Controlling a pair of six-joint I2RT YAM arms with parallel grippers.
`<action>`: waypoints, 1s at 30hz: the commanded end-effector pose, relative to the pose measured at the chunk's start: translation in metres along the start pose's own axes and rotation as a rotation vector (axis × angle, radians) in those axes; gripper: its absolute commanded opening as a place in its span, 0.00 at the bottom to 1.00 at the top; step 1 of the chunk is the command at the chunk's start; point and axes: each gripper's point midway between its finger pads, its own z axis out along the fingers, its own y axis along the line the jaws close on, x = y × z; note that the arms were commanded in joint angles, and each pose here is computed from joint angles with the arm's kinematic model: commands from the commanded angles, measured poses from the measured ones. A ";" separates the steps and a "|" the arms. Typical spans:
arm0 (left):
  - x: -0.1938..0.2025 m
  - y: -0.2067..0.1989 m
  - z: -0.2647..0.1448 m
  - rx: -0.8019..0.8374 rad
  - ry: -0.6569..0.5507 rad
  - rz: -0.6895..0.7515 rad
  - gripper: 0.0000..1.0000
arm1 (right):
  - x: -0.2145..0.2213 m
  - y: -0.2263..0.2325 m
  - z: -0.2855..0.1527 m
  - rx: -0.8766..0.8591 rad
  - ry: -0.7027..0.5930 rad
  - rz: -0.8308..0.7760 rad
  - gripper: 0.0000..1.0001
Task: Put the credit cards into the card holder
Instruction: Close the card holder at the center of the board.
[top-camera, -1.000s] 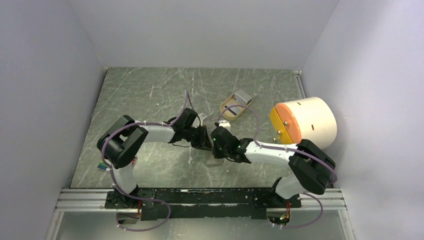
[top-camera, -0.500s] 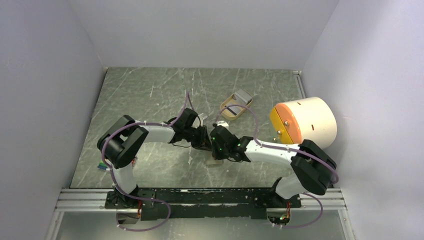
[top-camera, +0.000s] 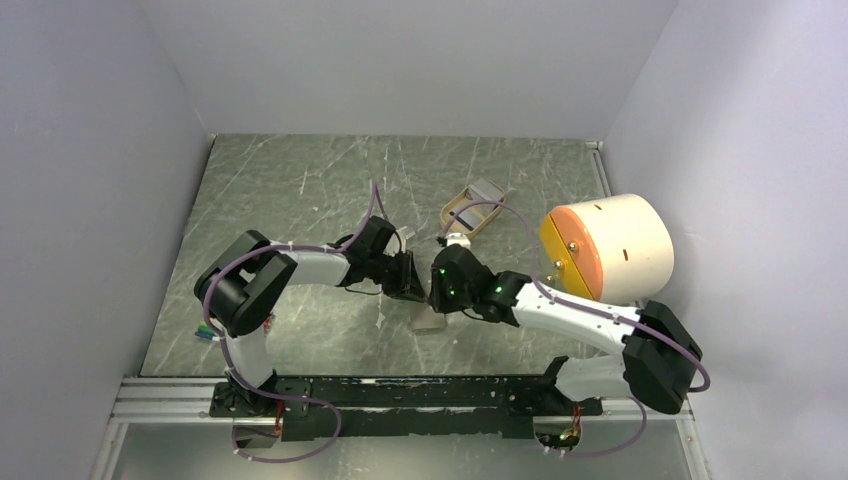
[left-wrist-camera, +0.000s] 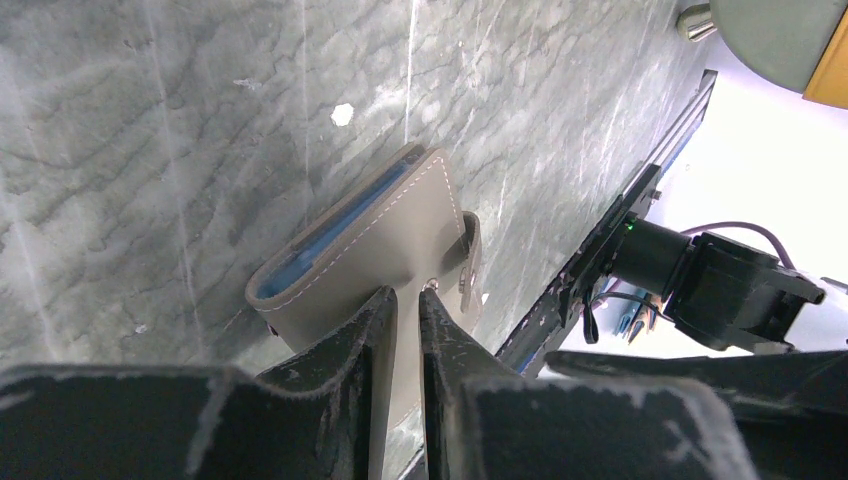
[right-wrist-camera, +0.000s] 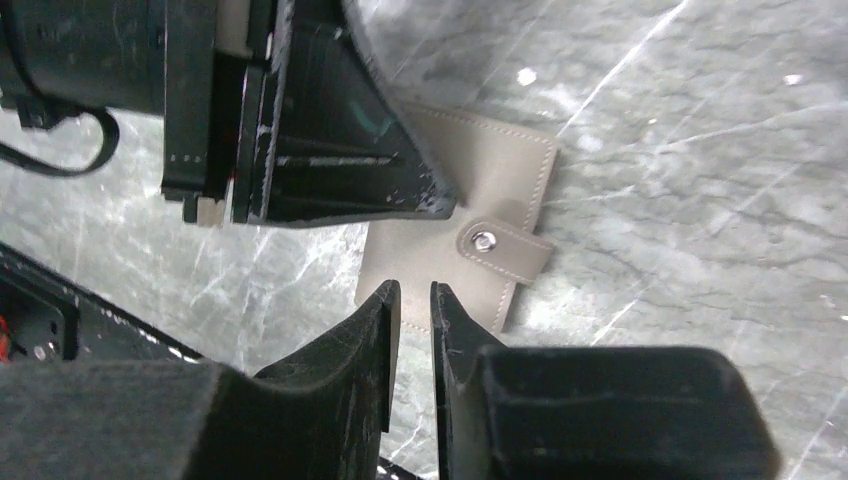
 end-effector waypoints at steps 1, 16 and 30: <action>0.011 0.008 0.003 -0.024 0.035 -0.003 0.21 | -0.016 -0.020 -0.002 0.063 -0.073 0.060 0.21; 0.011 0.006 0.003 -0.020 0.038 -0.001 0.21 | 0.001 -0.030 0.035 -0.011 0.036 0.103 0.16; 0.011 0.005 0.003 -0.016 0.034 -0.002 0.21 | 0.016 -0.033 0.041 -0.013 0.076 0.109 0.16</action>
